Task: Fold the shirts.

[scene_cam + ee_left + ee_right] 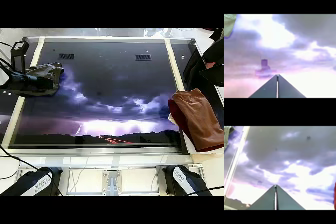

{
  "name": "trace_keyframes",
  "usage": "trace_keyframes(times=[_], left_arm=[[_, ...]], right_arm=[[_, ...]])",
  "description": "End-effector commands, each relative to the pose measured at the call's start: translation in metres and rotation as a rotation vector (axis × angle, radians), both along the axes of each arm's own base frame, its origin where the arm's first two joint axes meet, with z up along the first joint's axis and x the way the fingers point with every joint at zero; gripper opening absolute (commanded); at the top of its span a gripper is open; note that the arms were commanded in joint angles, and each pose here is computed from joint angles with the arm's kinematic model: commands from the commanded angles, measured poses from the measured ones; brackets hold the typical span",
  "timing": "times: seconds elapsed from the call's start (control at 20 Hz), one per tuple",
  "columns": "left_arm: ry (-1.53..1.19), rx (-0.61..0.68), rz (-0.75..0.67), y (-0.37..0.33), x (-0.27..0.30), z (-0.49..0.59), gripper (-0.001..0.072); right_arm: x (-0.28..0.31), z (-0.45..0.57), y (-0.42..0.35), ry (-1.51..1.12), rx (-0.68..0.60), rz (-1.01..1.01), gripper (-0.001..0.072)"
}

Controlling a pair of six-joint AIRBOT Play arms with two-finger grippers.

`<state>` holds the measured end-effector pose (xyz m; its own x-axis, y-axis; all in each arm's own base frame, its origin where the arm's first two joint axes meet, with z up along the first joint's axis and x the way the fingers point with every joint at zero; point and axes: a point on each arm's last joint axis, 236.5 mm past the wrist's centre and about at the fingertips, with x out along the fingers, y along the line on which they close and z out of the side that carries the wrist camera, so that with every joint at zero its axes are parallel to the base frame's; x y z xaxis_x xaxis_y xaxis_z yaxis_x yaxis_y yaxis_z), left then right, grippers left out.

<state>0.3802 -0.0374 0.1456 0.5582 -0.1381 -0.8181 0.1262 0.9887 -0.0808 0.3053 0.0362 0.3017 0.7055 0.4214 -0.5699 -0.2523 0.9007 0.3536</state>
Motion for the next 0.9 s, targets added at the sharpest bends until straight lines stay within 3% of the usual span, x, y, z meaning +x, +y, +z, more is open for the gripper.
trace_keyframes(times=[0.0, 0.85], left_arm=[[-0.001, 0.000, 0.000, 0.000, 0.000, 0.000, 0.0011], [-0.039, 0.038, 0.017, 0.010, 0.015, -0.001, 0.0012]], right_arm=[[0.000, 0.000, 0.000, -0.001, 0.000, 0.001, 0.0016], [0.015, 0.015, -0.007, -0.081, 0.008, -0.049, 0.0016]])
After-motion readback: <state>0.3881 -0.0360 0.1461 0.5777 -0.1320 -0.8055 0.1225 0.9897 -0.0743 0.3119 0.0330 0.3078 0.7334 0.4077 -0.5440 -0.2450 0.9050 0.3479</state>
